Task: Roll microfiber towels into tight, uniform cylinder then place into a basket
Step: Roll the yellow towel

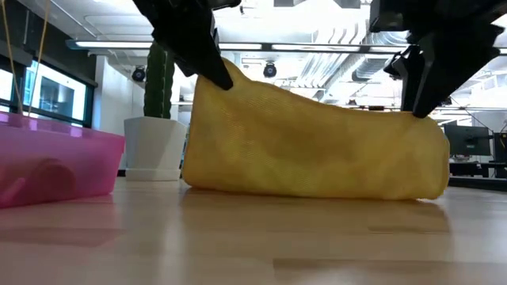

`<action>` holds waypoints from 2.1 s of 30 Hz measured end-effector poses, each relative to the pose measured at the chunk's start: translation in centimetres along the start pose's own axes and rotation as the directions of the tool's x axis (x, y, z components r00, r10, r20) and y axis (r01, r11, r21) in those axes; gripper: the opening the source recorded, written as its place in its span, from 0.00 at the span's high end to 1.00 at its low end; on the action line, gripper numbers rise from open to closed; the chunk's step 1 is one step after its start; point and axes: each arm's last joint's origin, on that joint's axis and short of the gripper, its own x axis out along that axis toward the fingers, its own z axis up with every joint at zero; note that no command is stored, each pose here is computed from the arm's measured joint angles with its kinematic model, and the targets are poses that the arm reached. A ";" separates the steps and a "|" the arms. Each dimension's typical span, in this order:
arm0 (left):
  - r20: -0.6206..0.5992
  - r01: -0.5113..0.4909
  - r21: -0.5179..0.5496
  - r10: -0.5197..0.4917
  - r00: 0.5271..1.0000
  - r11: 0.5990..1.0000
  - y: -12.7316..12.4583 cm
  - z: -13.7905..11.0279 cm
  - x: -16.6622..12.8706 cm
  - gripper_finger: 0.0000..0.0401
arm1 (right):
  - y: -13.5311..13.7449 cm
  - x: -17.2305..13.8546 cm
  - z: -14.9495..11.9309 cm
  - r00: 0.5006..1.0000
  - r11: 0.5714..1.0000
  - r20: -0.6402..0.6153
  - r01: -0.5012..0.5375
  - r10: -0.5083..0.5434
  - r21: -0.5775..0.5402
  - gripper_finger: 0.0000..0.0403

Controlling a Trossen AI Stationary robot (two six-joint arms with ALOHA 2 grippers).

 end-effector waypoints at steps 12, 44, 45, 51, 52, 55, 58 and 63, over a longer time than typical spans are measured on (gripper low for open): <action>-0.007 0.055 0.010 -0.055 0.998 0.998 -1.8 -0.5 -0.4 1.00 | 2.6 -0.7 -1.4 0.999 0.996 0.013 -0.040 0.041 -0.083 0.68; -0.098 0.071 -0.028 -0.074 0.992 0.997 -3.8 -2.5 5.3 1.00 | 3.9 5.5 -7.1 0.958 0.989 0.250 -0.124 0.139 -0.076 0.68; -0.096 0.072 -0.029 -0.075 0.993 0.997 -3.8 -2.5 5.3 1.00 | 4.0 5.7 -7.0 0.956 0.989 0.257 -0.128 0.142 -0.072 0.68; -0.090 0.079 -0.032 -0.082 0.993 0.996 -3.7 -2.4 5.4 1.00 | 4.1 6.3 -7.1 0.960 0.989 0.244 -0.123 0.139 -0.078 0.68; -0.089 0.079 -0.029 -0.082 0.993 0.996 -3.7 -2.4 5.4 1.00 | 4.2 6.3 -7.0 0.958 0.989 0.249 -0.126 0.143 -0.082 0.68; -0.089 0.080 -0.025 -0.082 0.993 0.996 -3.7 -2.4 5.4 1.00 | 4.2 6.3 -7.0 0.956 0.988 0.253 -0.128 0.145 -0.083 0.68; -0.088 0.080 -0.025 -0.082 0.993 0.996 -3.7 -2.4 5.4 1.00 | 4.2 6.2 -6.9 0.953 0.988 0.262 -0.136 0.152 -0.079 0.68; -0.085 0.081 -0.025 -0.083 0.993 0.996 -3.8 -2.3 5.4 1.00 | 4.3 6.2 -6.9 0.953 0.986 0.260 -0.135 0.156 -0.097 0.68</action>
